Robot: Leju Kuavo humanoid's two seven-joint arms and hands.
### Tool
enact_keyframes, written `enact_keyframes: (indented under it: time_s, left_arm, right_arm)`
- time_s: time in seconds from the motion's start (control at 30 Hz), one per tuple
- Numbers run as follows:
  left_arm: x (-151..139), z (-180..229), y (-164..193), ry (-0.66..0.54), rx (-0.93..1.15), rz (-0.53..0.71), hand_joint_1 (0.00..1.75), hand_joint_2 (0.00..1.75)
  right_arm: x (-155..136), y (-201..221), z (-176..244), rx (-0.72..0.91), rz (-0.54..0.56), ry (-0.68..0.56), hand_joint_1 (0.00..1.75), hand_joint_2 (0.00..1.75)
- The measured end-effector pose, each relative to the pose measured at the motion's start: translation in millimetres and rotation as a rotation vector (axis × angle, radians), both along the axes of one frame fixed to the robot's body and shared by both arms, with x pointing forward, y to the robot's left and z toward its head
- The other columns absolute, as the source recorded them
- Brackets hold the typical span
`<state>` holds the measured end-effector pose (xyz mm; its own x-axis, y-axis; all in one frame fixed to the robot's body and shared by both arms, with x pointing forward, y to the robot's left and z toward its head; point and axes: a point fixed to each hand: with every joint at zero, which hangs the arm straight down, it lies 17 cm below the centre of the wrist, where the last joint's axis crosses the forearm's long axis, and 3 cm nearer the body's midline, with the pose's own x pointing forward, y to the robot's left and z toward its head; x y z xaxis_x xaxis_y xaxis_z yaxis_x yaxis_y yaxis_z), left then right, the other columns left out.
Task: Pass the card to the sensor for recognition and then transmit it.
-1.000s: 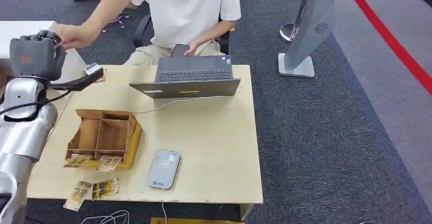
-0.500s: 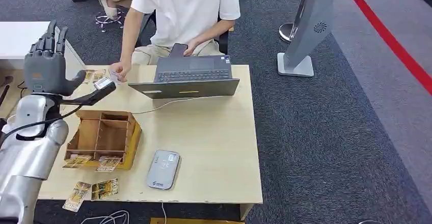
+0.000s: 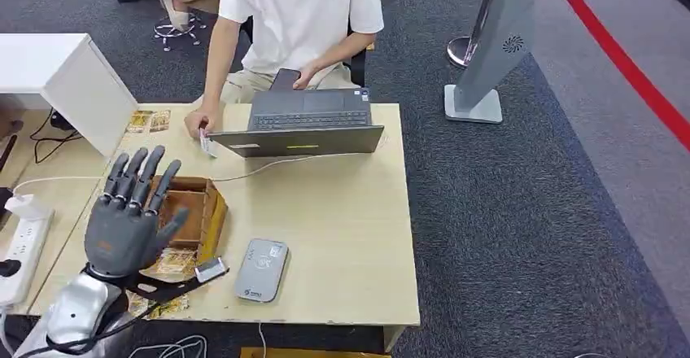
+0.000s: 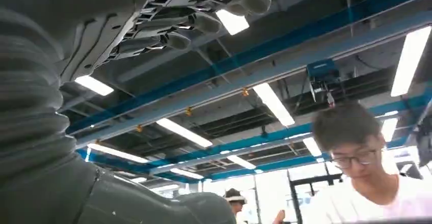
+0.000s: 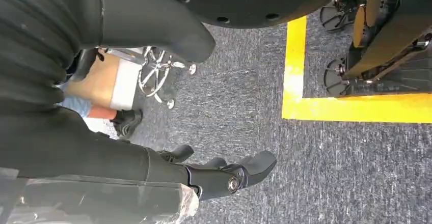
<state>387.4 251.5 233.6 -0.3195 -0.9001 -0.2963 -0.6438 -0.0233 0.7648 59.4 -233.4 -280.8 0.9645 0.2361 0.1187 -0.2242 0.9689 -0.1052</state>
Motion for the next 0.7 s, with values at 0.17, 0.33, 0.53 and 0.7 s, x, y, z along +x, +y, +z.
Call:
enact_keyframes:
  time_s: [0.17, 0.33, 0.53, 0.7]
  left_arm:
    - [-32.6, -40.1, -13.5, 0.081, 0.009, -0.047, 0.00, 1.75]
    - [-65.3, -79.0, -25.6, 0.186, -0.005, -0.089, 0.00, 1.75]
    - [-81.7, -110.5, -26.0, 0.295, -0.060, -0.072, 0.00, 1.75]
    - [-84.0, -128.7, -24.7, 0.343, -0.072, -0.052, 0.00, 1.75]
  right_arm:
    - [0.0, 2.5, 0.2, 0.003, 0.003, -0.002, 0.00, 1.75]
    - [0.0, 3.6, 0.3, 0.004, 0.009, -0.005, 0.00, 1.75]
    - [0.7, 4.6, 0.5, 0.004, 0.010, -0.006, 0.00, 1.75]
    - [0.9, 4.6, 0.5, 0.003, 0.011, -0.007, 0.00, 1.75]
